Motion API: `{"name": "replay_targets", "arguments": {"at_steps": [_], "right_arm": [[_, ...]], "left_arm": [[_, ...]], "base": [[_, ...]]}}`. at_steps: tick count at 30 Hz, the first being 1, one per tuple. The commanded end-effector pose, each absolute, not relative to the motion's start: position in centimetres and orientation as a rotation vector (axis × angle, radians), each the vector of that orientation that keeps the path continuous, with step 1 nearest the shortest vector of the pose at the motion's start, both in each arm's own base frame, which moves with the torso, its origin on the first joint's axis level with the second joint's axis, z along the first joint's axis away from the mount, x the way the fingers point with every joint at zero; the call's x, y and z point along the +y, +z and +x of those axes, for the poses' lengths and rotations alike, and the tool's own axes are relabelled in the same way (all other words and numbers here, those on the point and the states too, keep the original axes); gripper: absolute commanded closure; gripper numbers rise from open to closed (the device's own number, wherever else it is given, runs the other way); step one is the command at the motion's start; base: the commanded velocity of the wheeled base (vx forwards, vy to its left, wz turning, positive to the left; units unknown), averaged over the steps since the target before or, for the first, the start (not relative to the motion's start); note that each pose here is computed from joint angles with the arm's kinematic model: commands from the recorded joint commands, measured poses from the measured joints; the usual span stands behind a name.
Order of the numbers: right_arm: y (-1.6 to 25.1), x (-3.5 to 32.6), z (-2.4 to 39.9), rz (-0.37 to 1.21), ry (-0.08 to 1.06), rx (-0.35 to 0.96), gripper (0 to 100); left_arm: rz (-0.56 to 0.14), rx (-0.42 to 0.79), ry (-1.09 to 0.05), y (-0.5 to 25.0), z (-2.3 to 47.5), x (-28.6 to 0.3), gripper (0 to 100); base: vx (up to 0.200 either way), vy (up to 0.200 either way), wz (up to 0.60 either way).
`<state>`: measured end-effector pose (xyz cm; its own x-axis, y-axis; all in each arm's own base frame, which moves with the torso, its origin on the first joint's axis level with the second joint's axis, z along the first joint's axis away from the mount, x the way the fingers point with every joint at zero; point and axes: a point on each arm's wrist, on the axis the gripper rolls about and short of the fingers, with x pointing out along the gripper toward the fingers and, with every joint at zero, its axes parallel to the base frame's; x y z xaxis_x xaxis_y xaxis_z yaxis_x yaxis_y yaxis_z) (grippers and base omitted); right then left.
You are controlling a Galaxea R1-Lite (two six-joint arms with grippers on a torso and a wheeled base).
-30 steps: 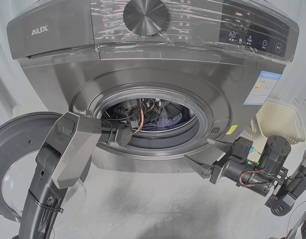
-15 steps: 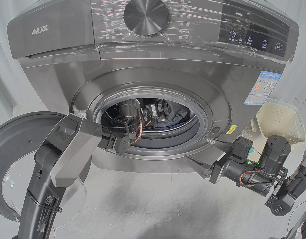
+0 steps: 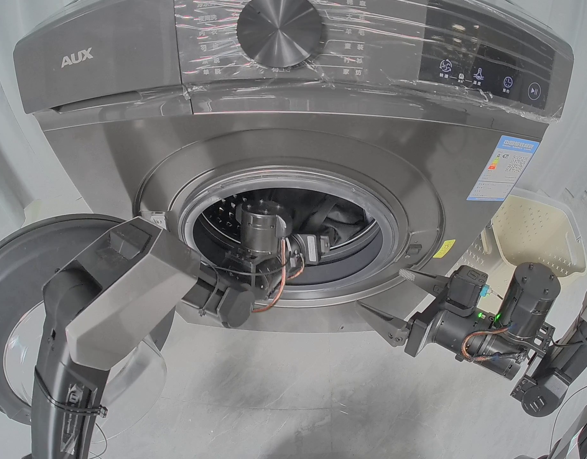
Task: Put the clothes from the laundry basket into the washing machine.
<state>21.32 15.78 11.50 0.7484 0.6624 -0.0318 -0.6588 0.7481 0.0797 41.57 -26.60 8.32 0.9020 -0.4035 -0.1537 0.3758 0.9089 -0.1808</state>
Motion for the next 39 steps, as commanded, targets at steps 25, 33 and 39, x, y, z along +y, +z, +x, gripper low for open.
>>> {"name": "replay_targets", "arguments": {"at_steps": [25, 33, 39], "right_arm": [[13.4, 9.2, 15.9, 0.095, 0.598, 0.016, 0], [13.2, 8.0, 15.0, 0.093, 0.564, 0.022, 0], [13.0, 7.7, 14.9, 0.096, 0.547, 0.035, 0]], "left_arm": [[-0.185, 0.065, -0.623, 18.2, 13.5, -12.4, 0], [-0.124, 0.029, -0.560, 17.6, 12.2, -9.9, 0], [-0.131, 0.012, -0.559, 17.7, 11.4, -9.1, 0]], "base": [[-0.056, 0.000, 0.00], [-0.200, 0.000, 0.00], [-0.200, 0.000, 0.00]]}}
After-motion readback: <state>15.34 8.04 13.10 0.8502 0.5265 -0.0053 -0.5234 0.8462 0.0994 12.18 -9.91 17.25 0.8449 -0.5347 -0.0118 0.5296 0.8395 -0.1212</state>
